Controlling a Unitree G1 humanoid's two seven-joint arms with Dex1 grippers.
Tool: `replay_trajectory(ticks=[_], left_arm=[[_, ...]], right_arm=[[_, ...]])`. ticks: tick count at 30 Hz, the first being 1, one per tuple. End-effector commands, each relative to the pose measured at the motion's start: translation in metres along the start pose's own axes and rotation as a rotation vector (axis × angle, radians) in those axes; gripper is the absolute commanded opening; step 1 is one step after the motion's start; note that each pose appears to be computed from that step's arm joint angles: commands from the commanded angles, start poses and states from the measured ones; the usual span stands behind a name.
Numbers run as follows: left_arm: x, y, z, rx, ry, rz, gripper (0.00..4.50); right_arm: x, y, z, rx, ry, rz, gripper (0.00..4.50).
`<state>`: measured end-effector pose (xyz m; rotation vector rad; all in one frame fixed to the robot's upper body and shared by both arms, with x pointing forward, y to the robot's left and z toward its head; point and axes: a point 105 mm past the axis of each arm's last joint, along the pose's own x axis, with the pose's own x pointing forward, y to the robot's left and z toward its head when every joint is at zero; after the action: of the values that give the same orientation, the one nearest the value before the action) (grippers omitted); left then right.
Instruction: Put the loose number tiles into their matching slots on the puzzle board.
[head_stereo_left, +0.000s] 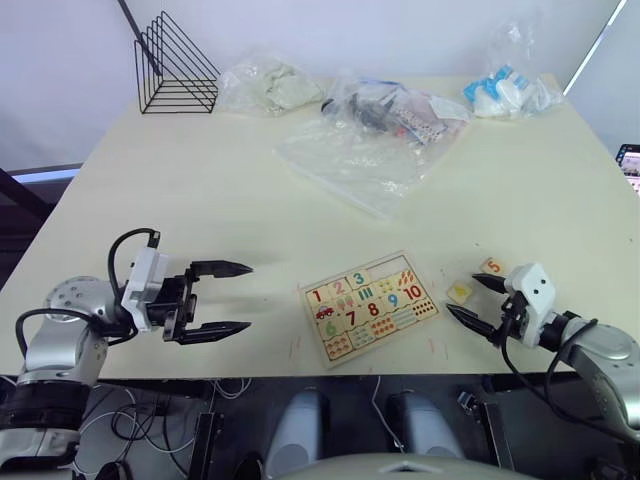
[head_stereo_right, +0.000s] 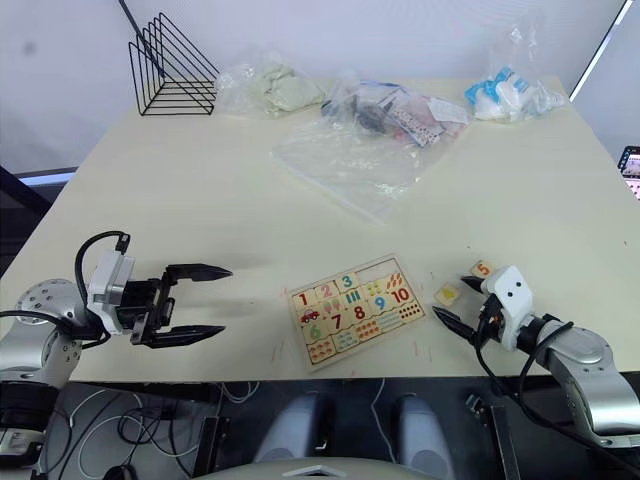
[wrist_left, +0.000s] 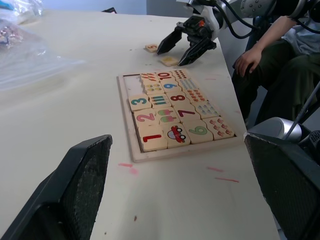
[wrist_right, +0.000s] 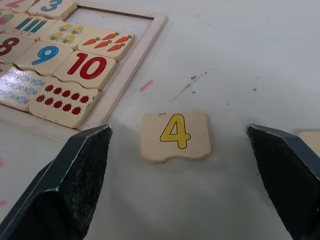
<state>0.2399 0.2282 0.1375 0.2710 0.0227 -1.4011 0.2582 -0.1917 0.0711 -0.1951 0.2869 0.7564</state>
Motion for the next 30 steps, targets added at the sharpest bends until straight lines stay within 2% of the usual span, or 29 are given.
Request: replay_trajectory(ticks=[1, 3, 4, 5, 6, 13, 19, 25, 30], left_arm=[[0.000, -0.003, 0.008, 0.037, -0.003, -0.048, 4.50], [0.000, -0.003, 0.009, 0.037, -0.004, -0.050, 4.50], [0.000, -0.003, 0.009, 0.037, -0.005, -0.051, 4.50], [0.001, -0.003, 0.009, 0.037, -0.005, -0.052, 4.50], [0.001, -0.002, 0.009, 0.037, -0.005, -0.052, 4.50], [0.000, -0.003, 0.009, 0.038, -0.005, -0.054, 4.50], [-0.001, -0.004, 0.008, 0.033, -0.003, -0.052, 4.50], [-0.001, -0.003, 0.007, 0.037, -0.008, -0.048, 4.50], [0.001, -0.001, 0.006, 0.047, -0.008, -0.049, 4.50]], right_arm=[[0.001, -0.002, 0.005, -0.029, -0.012, -0.004, 3.08], [0.003, -0.002, 0.004, -0.031, -0.012, -0.004, 2.52], [0.003, -0.002, 0.004, -0.031, -0.011, -0.005, 1.88], [0.004, -0.002, 0.004, -0.033, -0.013, -0.007, 1.56], [0.004, -0.002, 0.005, -0.033, -0.017, -0.010, 1.44], [-0.003, -0.001, 0.010, 0.008, -0.053, -0.072, 1.44], [-0.011, 0.004, 0.016, 0.132, -0.071, -0.239, 1.44], [-0.009, 0.019, 0.014, 0.319, -0.035, -0.383, 1.44], [-0.011, 0.025, 0.011, 0.377, 0.001, -0.484, 1.44]])
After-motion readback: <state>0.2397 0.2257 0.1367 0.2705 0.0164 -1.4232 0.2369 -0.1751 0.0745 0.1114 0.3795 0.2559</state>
